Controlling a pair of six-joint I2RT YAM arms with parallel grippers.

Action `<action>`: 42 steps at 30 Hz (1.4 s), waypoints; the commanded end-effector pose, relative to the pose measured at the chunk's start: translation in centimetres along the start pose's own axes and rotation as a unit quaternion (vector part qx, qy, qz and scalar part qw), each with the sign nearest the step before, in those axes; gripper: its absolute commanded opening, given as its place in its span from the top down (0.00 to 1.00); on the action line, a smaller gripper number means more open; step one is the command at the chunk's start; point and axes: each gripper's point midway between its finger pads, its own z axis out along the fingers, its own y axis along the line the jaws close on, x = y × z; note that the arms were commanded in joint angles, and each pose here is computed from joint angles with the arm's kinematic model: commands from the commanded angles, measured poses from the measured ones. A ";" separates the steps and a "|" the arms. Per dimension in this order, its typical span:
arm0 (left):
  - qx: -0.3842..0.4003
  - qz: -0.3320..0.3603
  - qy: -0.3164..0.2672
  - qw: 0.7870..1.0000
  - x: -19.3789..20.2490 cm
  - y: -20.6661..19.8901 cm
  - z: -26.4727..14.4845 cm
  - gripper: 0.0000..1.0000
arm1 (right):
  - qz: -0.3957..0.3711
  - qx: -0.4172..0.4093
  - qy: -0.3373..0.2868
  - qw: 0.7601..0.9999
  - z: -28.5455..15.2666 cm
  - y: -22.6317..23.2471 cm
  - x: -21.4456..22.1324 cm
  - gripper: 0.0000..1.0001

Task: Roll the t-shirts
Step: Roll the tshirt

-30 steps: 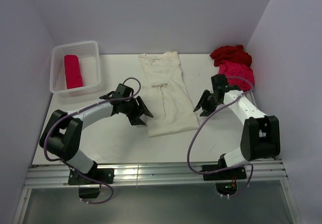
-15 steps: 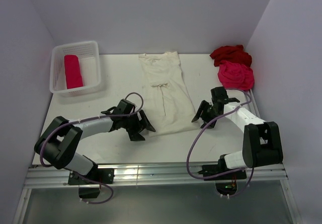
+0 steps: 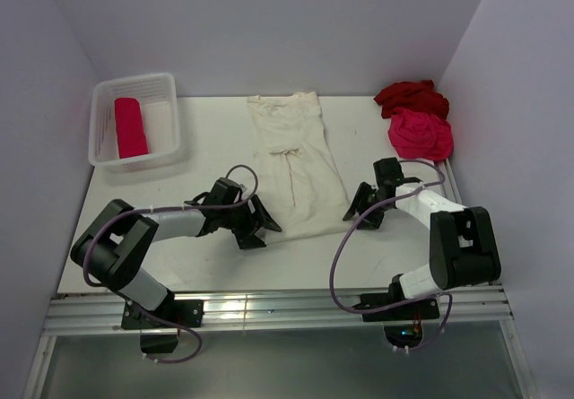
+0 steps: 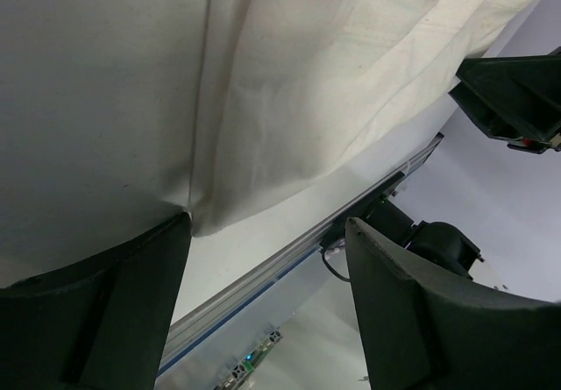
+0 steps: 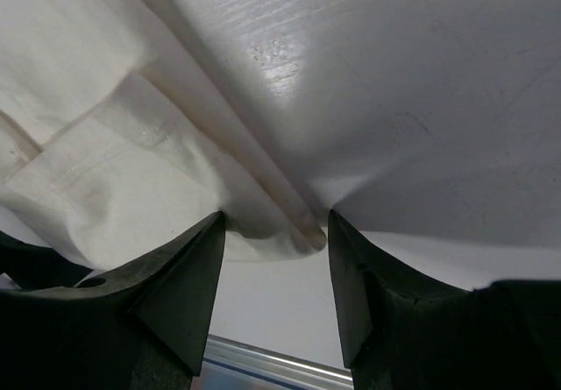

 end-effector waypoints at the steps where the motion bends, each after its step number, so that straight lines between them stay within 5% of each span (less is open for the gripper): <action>1: -0.030 -0.003 -0.010 1.000 -0.2 1.8 0.9 0.23 | 0.001 0.001 -0.014 1.000 0.6 -0.2 -0.5 0.42; 5: -0.046 -0.003 -0.004 0.999 0.3 2.3 1.2 0.28 | 0.006 0.000 -0.008 1.000 0.9 -0.3 -0.3 0.55; 12: -0.053 -0.009 0.006 0.999 1.3 3.6 1.3 0.52 | 0.006 0.004 -0.003 1.000 0.8 -0.4 -0.2 1.00; 19: -0.077 -0.016 -0.003 0.997 1.5 4.5 1.5 1.00 | 0.000 0.008 0.010 1.000 0.3 -1.0 1.0 1.00; 42: -0.043 -0.074 0.024 0.996 9.0 1.6 -1.9 1.00 | 0.021 0.028 0.072 0.997 -4.6 -2.0 5.7 1.00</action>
